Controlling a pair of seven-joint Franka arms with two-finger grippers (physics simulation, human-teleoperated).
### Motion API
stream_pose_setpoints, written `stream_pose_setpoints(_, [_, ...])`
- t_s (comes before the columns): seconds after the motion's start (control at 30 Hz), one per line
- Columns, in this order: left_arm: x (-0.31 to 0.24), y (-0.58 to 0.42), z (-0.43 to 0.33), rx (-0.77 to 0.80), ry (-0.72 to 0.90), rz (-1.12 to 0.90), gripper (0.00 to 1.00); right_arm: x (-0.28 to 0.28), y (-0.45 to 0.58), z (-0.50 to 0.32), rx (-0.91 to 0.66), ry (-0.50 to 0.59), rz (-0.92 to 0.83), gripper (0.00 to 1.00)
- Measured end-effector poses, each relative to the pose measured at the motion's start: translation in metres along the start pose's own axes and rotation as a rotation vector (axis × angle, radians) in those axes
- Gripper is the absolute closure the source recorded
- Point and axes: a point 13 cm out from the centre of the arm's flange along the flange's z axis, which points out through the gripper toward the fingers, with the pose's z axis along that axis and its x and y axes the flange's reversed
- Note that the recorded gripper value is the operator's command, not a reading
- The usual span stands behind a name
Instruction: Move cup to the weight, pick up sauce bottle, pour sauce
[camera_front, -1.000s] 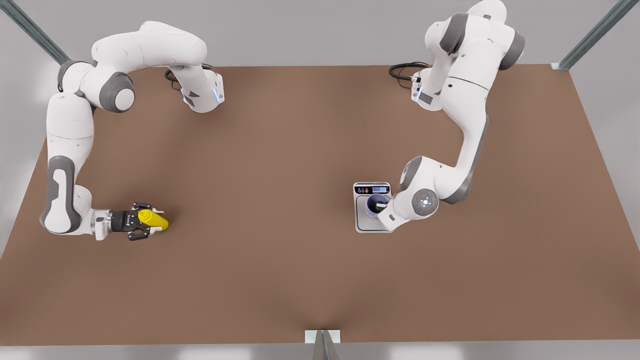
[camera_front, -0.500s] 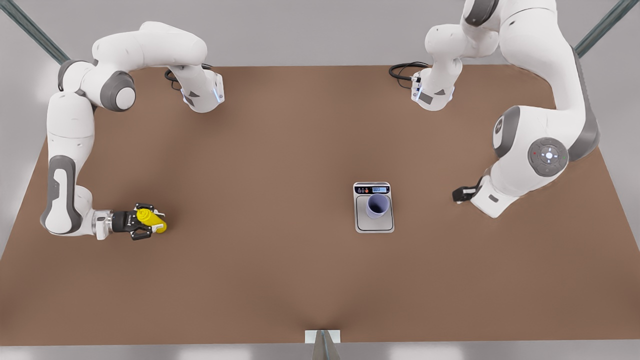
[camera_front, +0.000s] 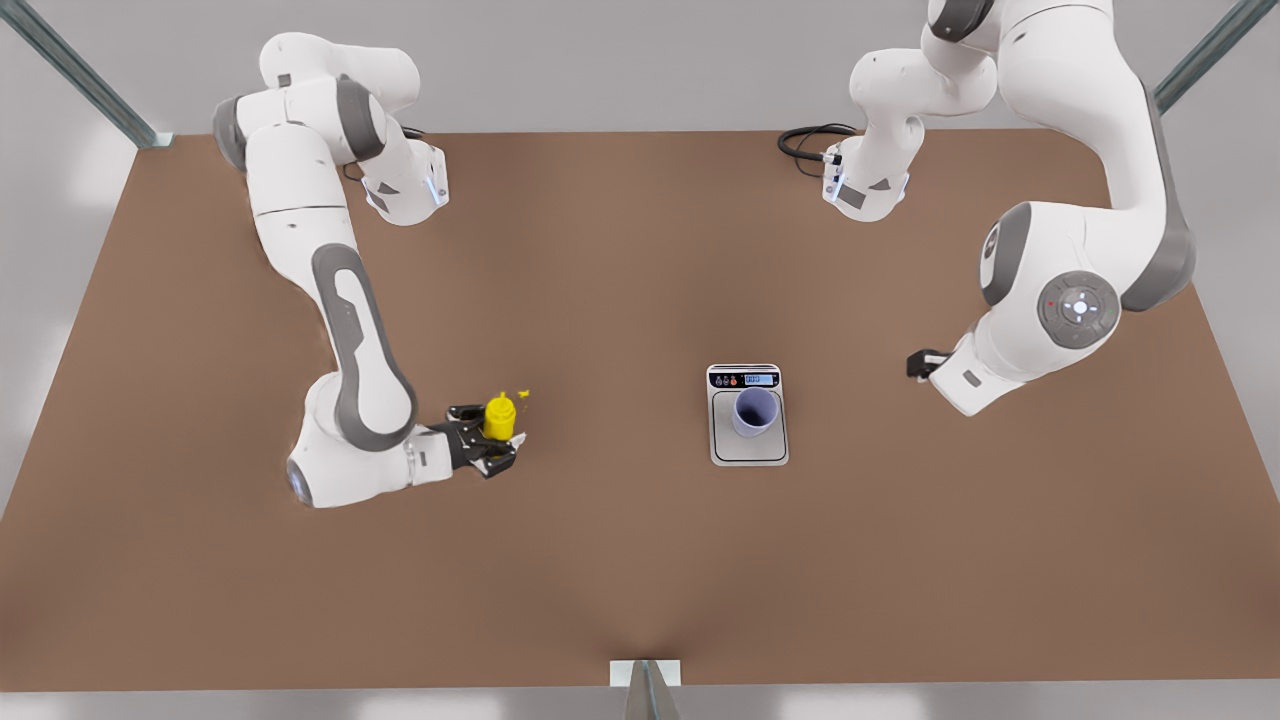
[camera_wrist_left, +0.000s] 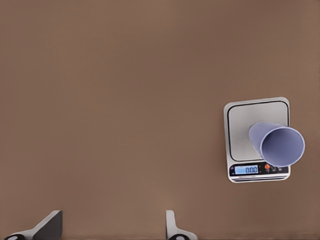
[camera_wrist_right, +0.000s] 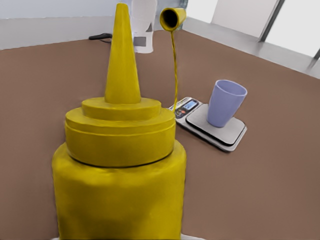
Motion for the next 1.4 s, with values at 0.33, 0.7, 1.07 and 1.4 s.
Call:
stream_pose_setpoints(0.33, [-0.004,0.003,0.008,0.007,0.004,0.046,0.00,-0.115,-0.082,0.108,-0.130,0.505,-0.073,0.51])
stream_pose_setpoints(0.7, [-0.004,0.002,0.010,0.007,0.006,0.079,0.00,-0.114,-0.122,0.171,0.044,1.022,0.113,0.51])
stream_pose_setpoints(1.07, [-0.003,0.005,0.008,0.007,0.006,0.092,0.00,-0.120,-0.148,0.202,0.373,0.992,0.487,0.51])
stream_pose_setpoints(1.4, [-0.007,0.005,0.012,0.011,0.002,0.099,0.00,-0.111,-0.139,0.188,0.493,1.120,0.606,0.51])
